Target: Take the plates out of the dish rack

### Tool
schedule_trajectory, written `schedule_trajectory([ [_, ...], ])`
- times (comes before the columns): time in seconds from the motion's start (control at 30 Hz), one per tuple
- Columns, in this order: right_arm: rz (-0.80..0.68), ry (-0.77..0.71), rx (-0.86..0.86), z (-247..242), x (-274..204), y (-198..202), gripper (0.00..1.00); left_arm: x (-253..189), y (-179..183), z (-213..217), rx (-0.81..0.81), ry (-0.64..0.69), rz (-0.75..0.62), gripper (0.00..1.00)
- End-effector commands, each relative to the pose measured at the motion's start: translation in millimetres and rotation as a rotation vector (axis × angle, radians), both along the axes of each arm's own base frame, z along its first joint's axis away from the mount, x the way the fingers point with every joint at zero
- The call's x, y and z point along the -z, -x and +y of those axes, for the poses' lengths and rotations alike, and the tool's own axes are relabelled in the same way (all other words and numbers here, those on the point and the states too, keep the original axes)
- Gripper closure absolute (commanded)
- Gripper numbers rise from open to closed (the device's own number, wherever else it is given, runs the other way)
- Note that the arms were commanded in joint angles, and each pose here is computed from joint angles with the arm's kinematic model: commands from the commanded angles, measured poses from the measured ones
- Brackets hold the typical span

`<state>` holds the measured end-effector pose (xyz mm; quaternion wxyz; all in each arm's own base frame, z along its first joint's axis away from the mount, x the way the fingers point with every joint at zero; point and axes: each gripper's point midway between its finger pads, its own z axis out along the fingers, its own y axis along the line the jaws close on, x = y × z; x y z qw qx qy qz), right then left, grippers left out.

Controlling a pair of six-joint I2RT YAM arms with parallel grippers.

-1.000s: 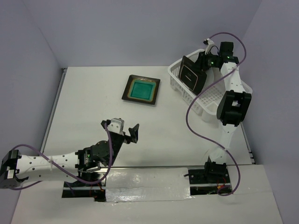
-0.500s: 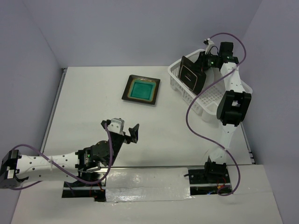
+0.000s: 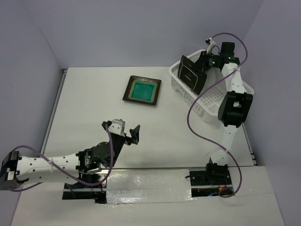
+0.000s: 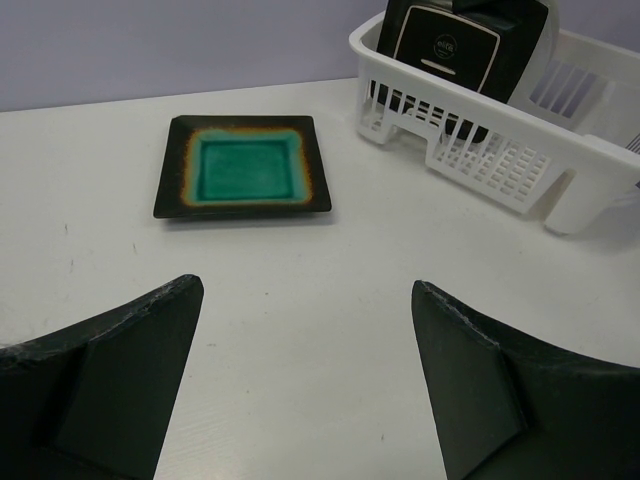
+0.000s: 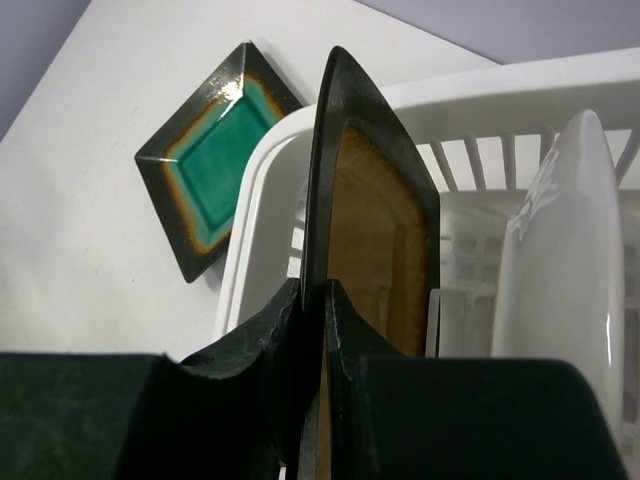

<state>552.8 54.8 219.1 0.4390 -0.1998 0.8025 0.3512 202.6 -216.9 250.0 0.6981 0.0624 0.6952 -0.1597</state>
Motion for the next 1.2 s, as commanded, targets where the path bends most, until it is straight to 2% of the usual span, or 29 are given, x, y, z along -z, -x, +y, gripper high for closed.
schedule_trajectory([
  [0.0,-0.268,-0.009,-0.064,8,-82,-2,1.00,-24,-1,-2,-0.007,0.083,-0.014,0.02],
  [0.23,-0.286,-0.018,-0.067,9,-94,1,1.00,-24,-1,-4,-0.007,0.080,-0.013,0.02],
  [0.67,-0.300,-0.126,-0.102,12,-122,15,1.00,-24,-1,-3,-0.005,0.082,-0.014,0.02],
  [0.93,-0.342,-0.111,-0.090,11,-139,21,1.00,-25,1,-2,0.007,0.102,-0.022,0.02],
  [1.17,-0.346,-0.132,-0.102,13,-155,28,1.00,-24,-3,-1,-0.038,0.065,-0.010,0.02],
])
